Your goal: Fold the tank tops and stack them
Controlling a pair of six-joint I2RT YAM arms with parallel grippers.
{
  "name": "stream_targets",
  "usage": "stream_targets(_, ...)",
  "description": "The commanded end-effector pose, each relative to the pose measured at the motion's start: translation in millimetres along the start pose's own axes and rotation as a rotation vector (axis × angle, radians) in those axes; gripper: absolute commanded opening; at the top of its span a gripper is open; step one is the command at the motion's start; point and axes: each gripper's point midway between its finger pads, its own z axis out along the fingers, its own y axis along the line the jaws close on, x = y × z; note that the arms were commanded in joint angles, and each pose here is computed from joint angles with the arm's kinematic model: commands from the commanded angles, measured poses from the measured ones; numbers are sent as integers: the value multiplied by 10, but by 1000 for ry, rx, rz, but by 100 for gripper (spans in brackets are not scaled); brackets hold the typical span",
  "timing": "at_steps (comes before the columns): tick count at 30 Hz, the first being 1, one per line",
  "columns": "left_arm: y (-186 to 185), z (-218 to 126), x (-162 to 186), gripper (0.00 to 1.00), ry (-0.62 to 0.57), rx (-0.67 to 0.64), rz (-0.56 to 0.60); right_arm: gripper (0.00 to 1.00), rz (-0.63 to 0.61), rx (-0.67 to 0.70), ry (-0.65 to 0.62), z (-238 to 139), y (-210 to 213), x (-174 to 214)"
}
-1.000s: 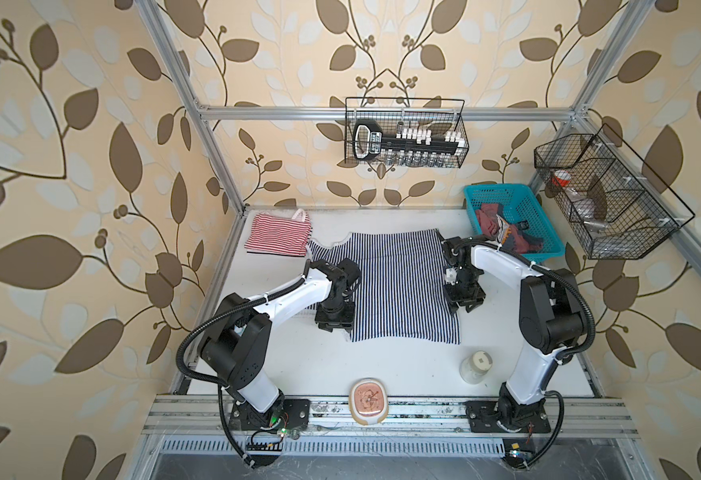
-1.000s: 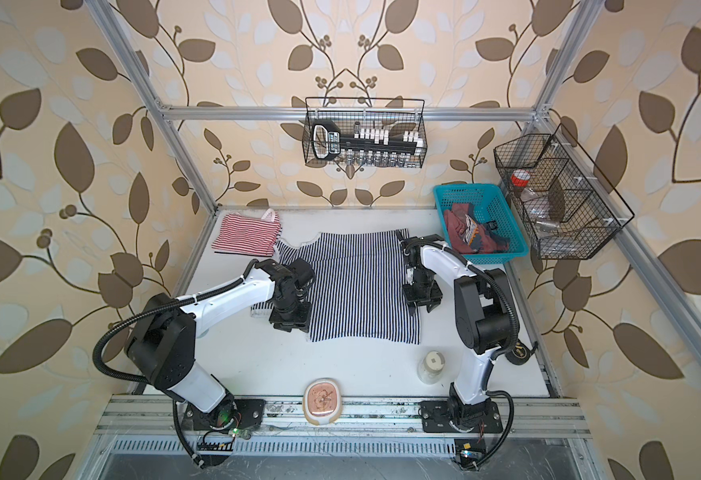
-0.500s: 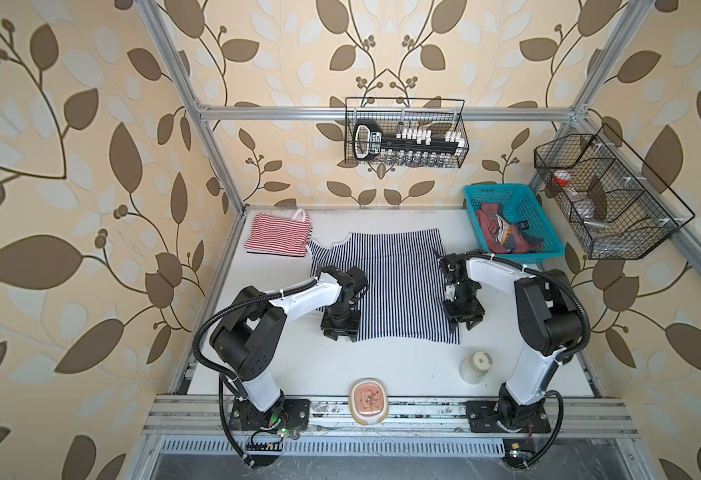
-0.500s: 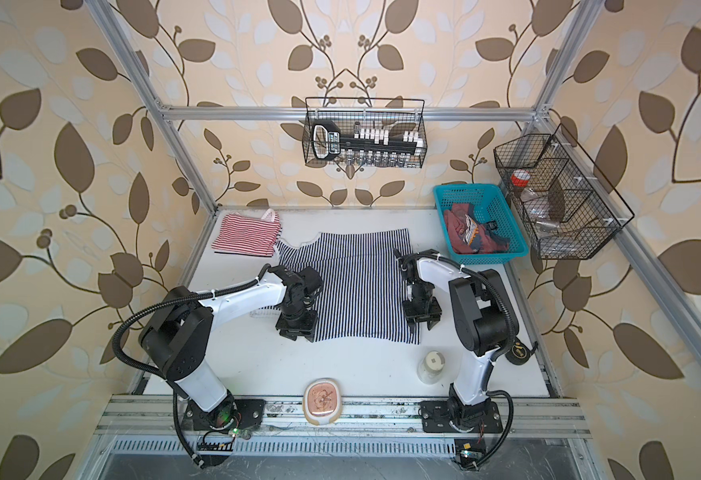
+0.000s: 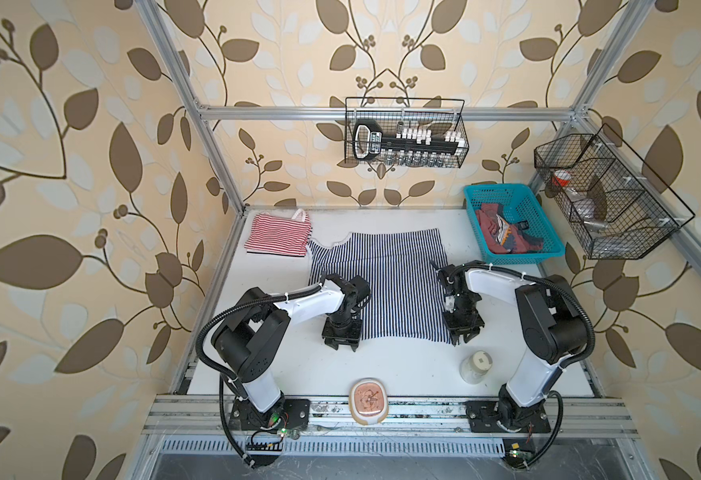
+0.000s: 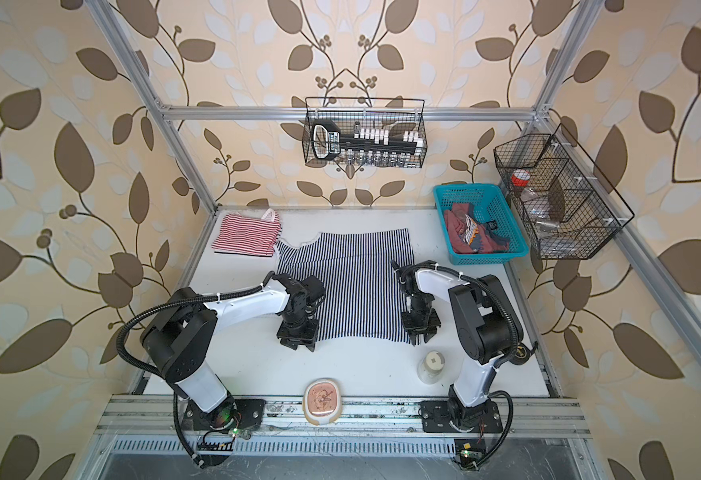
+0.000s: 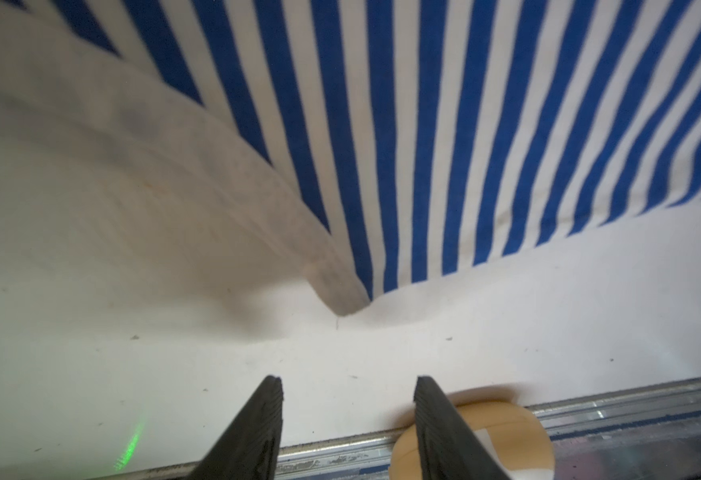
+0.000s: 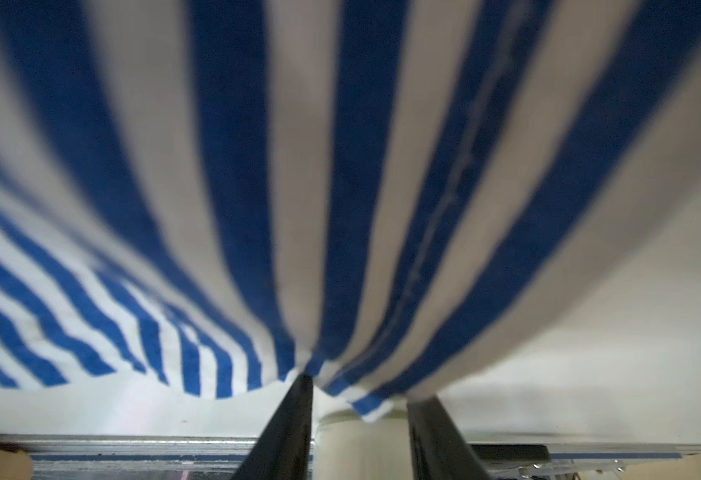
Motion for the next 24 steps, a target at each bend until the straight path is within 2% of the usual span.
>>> stream_targets(1,0,-68,-41,53,-34,-5,-34,30,-11,-20,-9,-18,42,24)
stream_targets(9,-7,-95,-142,54,-61,-24,-53,9,-9,-18,-3,26,38,27)
stream_targets(13,-19,-95,-165,53,-68,-21,-62,5,-11,-18,-8,11,49,20)
stream_targets(19,-7,-68,-202,49,-73,-34,-74,6,-13,-16,-6,7,50,18)
stream_targets(24,5,-21,-233,45,-78,-42,-87,13,-17,-13,-8,-3,62,11)
